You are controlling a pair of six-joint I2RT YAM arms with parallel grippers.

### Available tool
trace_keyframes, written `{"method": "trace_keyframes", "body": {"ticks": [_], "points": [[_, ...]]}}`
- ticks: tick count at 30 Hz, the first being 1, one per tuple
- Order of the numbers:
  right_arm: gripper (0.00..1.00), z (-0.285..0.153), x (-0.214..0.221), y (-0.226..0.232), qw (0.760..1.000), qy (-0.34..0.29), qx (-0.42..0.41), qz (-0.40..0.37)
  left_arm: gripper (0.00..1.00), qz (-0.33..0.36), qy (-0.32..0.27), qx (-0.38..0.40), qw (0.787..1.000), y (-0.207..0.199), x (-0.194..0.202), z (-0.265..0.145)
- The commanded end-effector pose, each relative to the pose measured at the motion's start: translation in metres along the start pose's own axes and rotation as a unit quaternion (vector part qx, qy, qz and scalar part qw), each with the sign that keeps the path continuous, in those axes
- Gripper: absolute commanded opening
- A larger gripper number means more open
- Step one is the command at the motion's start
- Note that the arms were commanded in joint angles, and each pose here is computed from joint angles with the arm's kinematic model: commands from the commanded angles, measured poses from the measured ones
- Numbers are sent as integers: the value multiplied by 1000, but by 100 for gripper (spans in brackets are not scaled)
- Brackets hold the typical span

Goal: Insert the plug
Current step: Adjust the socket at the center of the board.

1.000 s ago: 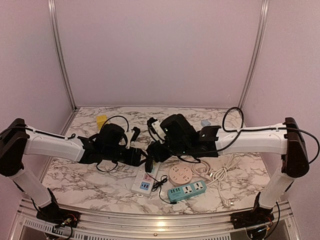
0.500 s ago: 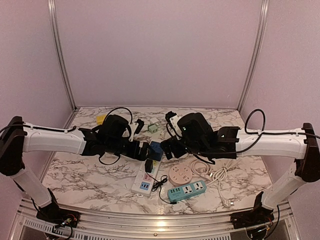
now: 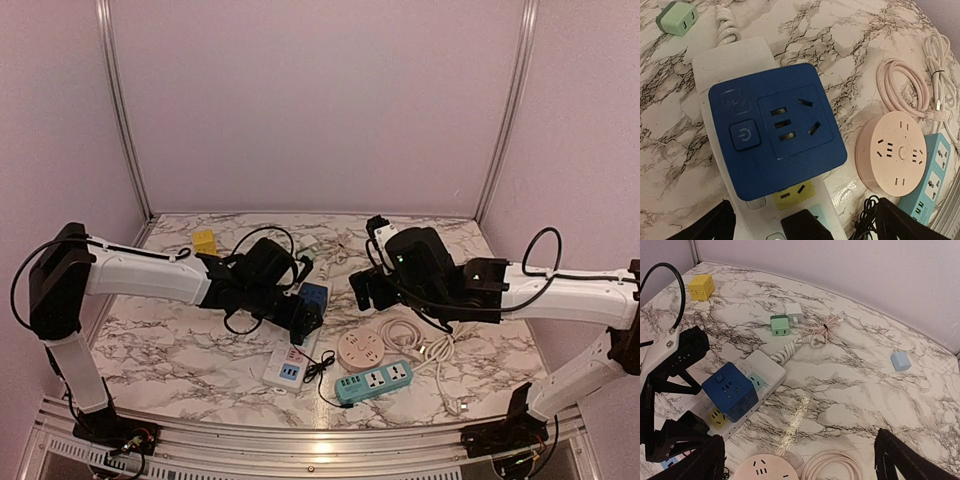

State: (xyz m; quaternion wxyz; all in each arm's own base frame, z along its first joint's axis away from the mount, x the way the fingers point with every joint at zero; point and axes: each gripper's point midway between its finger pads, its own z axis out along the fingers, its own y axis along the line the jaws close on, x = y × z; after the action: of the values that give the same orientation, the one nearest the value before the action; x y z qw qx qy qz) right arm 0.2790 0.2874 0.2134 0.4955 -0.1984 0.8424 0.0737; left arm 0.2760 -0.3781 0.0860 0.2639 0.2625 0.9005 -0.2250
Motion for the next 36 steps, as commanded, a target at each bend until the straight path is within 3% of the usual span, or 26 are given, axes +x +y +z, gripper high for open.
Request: {"method": "trace_keyframes", "body": {"ticks": [1,17,27,36], "points": [[99,-7,-6,-15,999,-15,21,19,99,21,35,-37,998,4,13,12],[99,-8,0,-17,1000,-14,22,15,99,29,70,-133,988,30,36,44],[99,-8,-4,-20,999,-19,30,5,99,37,77,-150,985,35,39,48],[98,-7,-6,-22,999,-19,33,3,89,48,82,-169,981,45,47,45]]}}
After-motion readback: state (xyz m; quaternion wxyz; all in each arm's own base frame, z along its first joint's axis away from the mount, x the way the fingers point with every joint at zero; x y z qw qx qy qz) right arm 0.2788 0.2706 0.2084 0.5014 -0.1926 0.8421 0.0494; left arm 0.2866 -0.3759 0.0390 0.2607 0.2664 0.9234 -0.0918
